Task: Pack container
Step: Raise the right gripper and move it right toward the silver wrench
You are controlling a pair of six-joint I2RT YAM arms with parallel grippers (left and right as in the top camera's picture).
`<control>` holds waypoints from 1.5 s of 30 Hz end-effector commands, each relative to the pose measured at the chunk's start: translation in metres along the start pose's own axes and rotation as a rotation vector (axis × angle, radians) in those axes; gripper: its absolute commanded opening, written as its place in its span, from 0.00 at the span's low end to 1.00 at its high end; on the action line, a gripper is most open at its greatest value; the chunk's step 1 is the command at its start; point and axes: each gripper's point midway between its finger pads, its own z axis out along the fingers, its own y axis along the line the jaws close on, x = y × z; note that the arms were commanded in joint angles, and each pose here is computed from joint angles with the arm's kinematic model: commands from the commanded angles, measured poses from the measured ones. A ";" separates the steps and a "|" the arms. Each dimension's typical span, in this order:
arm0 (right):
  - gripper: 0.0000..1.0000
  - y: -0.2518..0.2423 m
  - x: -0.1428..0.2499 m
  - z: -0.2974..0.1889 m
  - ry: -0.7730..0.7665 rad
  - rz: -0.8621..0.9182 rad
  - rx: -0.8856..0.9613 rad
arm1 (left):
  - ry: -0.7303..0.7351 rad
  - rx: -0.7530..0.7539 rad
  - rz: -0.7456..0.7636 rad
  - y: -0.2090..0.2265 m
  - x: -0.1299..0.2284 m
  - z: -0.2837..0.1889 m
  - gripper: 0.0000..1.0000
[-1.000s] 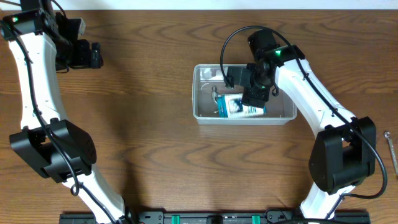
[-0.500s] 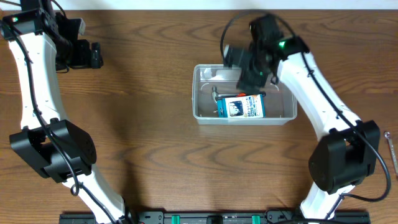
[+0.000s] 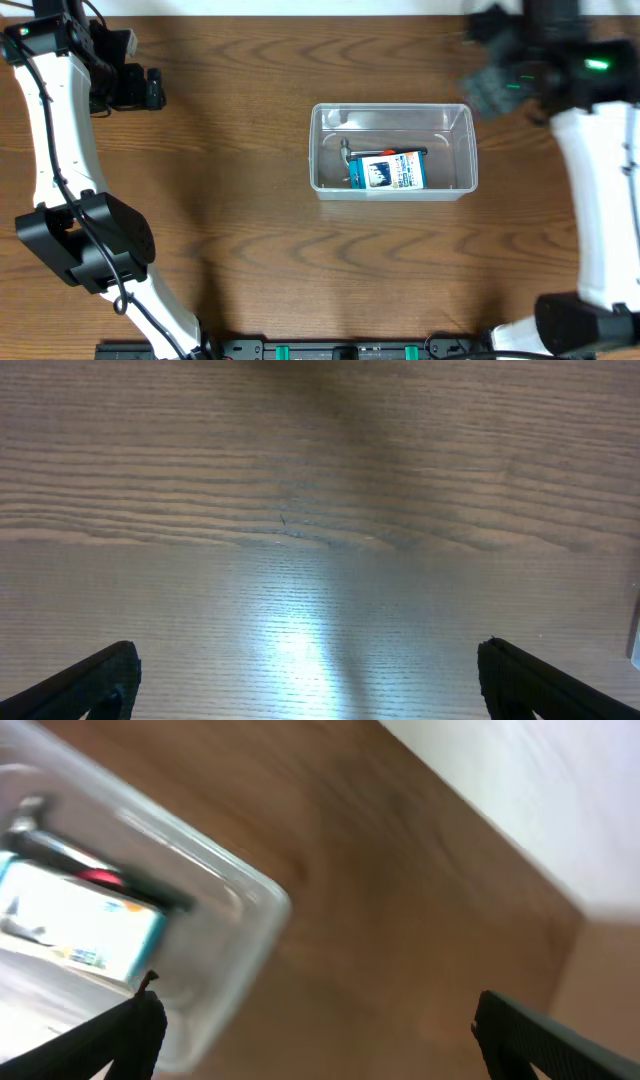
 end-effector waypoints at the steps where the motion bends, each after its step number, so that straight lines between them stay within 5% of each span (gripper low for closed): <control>1: 0.99 -0.051 0.032 -0.025 0.015 0.278 0.113 | 0.018 0.014 -0.007 0.000 0.003 0.006 0.98; 6: 0.99 -0.095 0.081 -0.039 0.065 0.429 0.169 | 0.018 0.014 -0.008 0.000 0.003 0.006 0.98; 19: 0.99 -0.167 0.186 -0.008 0.278 0.484 0.179 | 0.018 0.014 -0.008 0.000 0.003 0.006 0.98; 26: 0.99 -0.159 0.236 0.038 0.361 0.429 -0.069 | 0.018 0.014 -0.008 0.000 0.003 0.006 0.98; 32: 0.99 -0.126 0.236 0.036 0.263 0.369 -0.310 | 0.018 0.014 -0.008 0.000 0.003 0.006 0.98; 45: 0.99 -0.130 0.278 0.027 0.340 0.527 -0.295 | 0.018 0.014 -0.008 0.000 0.003 0.006 0.98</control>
